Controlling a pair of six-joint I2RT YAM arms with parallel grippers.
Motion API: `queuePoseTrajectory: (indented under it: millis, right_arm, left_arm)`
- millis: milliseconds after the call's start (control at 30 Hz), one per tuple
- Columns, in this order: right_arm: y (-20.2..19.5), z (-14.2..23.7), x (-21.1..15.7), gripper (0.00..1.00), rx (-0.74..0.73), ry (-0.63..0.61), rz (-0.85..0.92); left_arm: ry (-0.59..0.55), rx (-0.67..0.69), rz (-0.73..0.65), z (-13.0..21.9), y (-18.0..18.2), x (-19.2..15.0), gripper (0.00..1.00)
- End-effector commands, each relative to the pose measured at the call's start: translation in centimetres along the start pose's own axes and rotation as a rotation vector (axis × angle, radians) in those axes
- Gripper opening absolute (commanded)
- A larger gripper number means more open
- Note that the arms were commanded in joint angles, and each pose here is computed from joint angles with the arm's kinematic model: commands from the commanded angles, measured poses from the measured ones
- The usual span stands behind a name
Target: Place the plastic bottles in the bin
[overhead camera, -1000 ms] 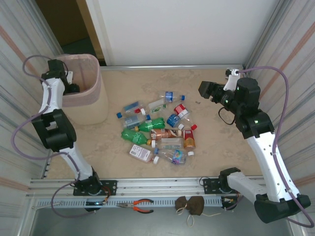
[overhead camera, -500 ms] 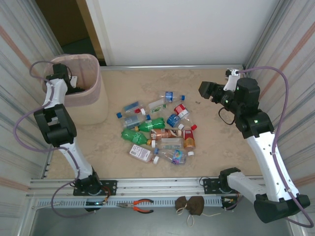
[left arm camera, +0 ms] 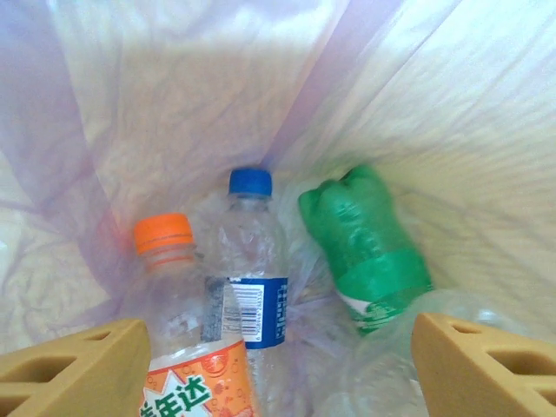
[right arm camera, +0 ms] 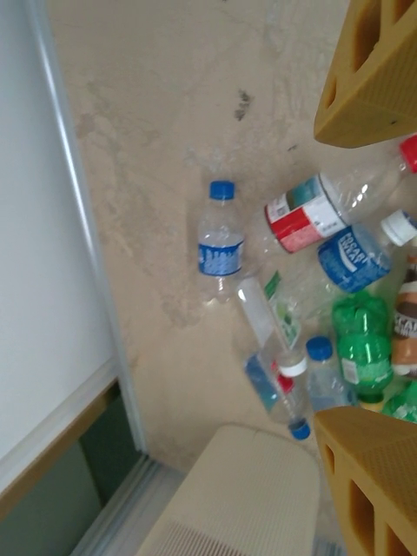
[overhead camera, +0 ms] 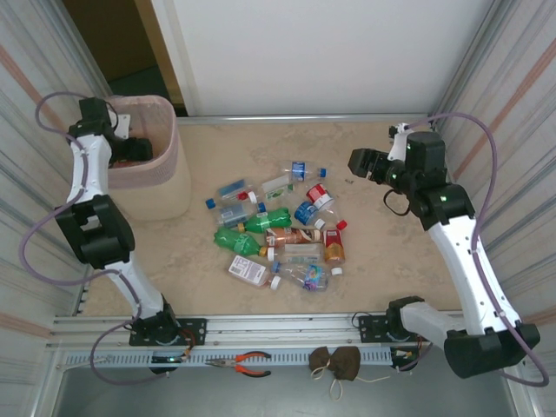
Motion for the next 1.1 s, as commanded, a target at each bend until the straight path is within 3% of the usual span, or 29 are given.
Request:
queuePoseTrajectory:
  millis: [0, 367, 600, 767, 1067]
  right_arm:
    - [-0.4, -0.2, 0.0, 0.76, -0.043, 0.047, 0.060]
    - [-3.0, -5.9, -2.5, 0.73, -0.170, 0.245, 0.163]
    - [-3.8, -10.0, -4.2, 0.72, -0.234, 0.358, 0.242]
    - [-4.1, -13.5, -5.9, 0.70, -0.264, 0.450, 0.296]
    - [-4.2, -19.1, -9.0, 0.71, -0.261, 0.589, 0.363]
  left_arm:
    - [-0.097, -0.071, 0.026, 3.7, -1.1, 1.5, 0.78]
    - [-0.264, -0.197, 0.057, 9.1, -3.5, 3.1, 0.75]
    - [-0.341, -0.206, 0.052, 12.9, -4.5, 3.3, 0.75]
    - [-0.439, -0.291, 0.068, 15.6, -6.0, 3.6, 0.74]
    - [-0.502, -0.365, 0.067, 18.5, -8.3, 2.3, 0.75]
Point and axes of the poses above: each hand's point on the last joint's axis, 136 mm out from that joint toward the fingers, its own z axis back along the fingers, its own y axis along the line the jaws close on, x = y × z, the point moved 5 cm from there along z, back along the fingers, and after that the axes turned 12 degrees about -z, right-handed, at the moved point
